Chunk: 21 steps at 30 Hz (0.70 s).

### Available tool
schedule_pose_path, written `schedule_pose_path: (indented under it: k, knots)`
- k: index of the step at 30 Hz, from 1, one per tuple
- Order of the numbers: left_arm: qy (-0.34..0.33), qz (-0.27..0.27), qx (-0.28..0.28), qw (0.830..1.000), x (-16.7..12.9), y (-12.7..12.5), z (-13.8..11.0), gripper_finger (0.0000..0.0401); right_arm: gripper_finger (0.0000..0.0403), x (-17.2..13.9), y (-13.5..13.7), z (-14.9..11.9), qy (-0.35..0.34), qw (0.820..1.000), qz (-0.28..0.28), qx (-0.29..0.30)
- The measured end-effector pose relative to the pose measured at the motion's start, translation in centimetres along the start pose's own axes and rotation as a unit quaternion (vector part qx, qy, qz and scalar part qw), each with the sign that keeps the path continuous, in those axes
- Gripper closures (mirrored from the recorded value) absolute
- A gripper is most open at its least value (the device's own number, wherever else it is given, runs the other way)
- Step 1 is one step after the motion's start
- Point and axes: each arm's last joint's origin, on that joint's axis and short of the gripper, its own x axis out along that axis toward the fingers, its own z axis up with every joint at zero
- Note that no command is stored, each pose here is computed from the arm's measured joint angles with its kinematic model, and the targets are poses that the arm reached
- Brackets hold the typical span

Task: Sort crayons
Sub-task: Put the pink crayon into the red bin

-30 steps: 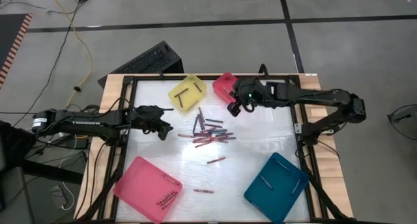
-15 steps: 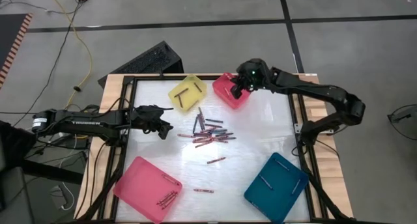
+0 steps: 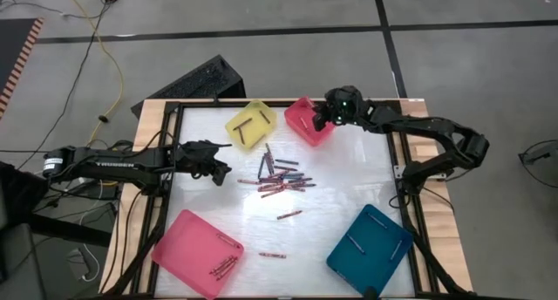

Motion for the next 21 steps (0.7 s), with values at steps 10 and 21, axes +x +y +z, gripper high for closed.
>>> schedule_pose_path:
  k: [10,21]
  knots:
    - [-0.008,0.009,0.000,1.000,0.0,0.1,0.0,0.0268,0.0399,0.2,-0.8,-2.0,0.026,0.999,-0.023,0.028]
    - [-0.009,0.010,-0.001,1.000,0.0,0.1,0.1,0.0268,0.0398,0.2,-1.0,-1.9,0.011,0.997,-0.058,0.039]
